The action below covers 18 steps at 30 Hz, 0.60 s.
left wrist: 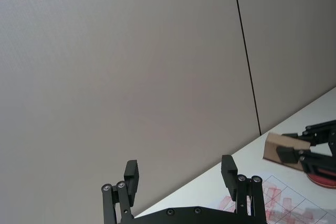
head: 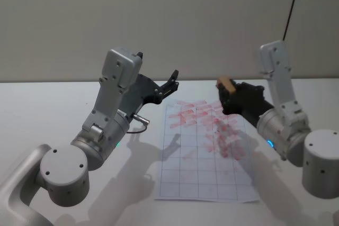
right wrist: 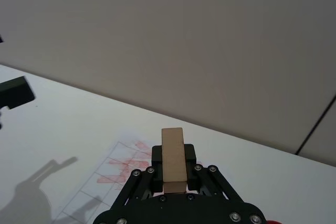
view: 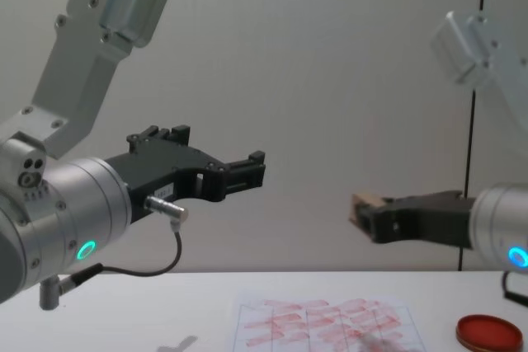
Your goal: Use the one hand to pick up the stamp and affix it onto the A4 paper.
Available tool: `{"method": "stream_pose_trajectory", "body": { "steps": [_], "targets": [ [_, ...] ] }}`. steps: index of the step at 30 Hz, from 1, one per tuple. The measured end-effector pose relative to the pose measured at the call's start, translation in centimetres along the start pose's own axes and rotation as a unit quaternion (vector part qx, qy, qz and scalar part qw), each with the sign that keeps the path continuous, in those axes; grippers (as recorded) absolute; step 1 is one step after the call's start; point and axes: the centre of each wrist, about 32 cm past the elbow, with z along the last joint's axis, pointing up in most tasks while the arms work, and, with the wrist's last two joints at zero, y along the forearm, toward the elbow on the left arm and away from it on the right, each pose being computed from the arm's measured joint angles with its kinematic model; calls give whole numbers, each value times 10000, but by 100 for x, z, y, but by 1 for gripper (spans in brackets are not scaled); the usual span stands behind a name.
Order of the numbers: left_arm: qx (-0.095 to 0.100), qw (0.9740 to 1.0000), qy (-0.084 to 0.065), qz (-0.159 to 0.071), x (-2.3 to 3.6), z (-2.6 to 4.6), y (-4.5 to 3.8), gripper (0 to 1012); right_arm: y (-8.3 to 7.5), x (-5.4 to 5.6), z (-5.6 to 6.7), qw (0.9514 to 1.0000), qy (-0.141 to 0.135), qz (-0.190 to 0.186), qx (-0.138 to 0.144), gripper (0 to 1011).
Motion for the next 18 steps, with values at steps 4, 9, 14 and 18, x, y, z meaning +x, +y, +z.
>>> {"method": "stream_pose_trajectory", "body": {
  "steps": [4, 9, 14, 18],
  "targets": [
    [0, 10000, 0, 0, 0, 0, 0, 1001, -30, 66, 26, 9997, 10, -229, -51, 225],
    [0, 10000, 0, 0, 0, 0, 0, 1001, -62, 157, 6, 9985, 6, -517, -180, 225],
    [0, 10000, 0, 0, 0, 0, 0, 1001, -74, 239, -56, 9968, -6, -726, -336, 225],
    [0, 10000, 0, 0, 0, 0, 0, 1001, -75, 312, -134, 9948, -21, -889, -499, 225]
  ]
}}
